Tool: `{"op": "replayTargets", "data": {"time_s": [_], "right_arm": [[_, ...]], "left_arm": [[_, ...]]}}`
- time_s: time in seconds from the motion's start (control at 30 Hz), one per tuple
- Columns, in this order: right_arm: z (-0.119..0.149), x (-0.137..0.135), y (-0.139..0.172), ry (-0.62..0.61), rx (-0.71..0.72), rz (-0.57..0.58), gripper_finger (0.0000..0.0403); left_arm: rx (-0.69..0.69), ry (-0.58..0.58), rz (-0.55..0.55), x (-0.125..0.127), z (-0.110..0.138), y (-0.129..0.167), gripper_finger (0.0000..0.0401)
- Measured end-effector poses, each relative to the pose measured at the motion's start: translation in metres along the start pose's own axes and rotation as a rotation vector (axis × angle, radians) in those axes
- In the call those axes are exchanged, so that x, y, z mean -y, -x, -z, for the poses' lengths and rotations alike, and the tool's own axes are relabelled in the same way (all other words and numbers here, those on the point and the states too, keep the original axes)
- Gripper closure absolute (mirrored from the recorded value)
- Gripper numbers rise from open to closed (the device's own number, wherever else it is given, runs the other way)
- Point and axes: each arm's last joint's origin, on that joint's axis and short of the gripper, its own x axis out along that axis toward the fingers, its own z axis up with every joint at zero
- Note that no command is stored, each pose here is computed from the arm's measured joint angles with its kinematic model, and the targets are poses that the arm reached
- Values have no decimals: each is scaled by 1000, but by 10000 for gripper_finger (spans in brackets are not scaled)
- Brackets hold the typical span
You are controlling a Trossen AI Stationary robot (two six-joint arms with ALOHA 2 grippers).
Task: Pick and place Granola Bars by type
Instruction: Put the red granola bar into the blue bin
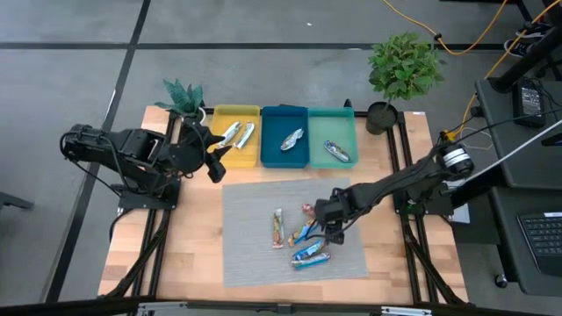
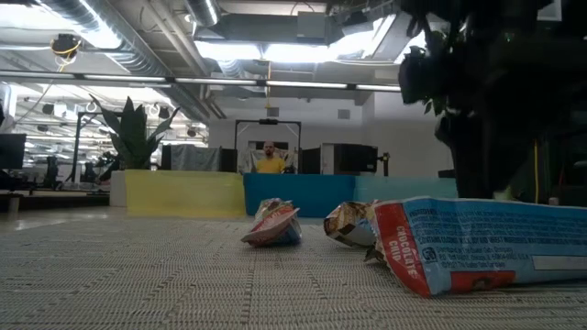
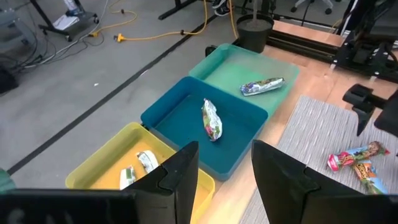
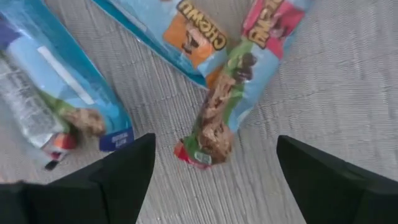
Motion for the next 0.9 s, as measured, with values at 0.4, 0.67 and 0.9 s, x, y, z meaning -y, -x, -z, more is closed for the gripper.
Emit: {"op": "replayTargets", "data": {"time_s": [0.4,0.67,0.9], "right_arm": [[-3,2,-25,-78,-1,117,93],[-2,2,-27,-89,-7,122,212],[-2,2,-27,-92,-5,122,343]], "left_arm": [[-6,1,10,0,0,0,262],[-5,1,9,0,0,0,262],[-5,-1,8,0,0,0,262]]}}
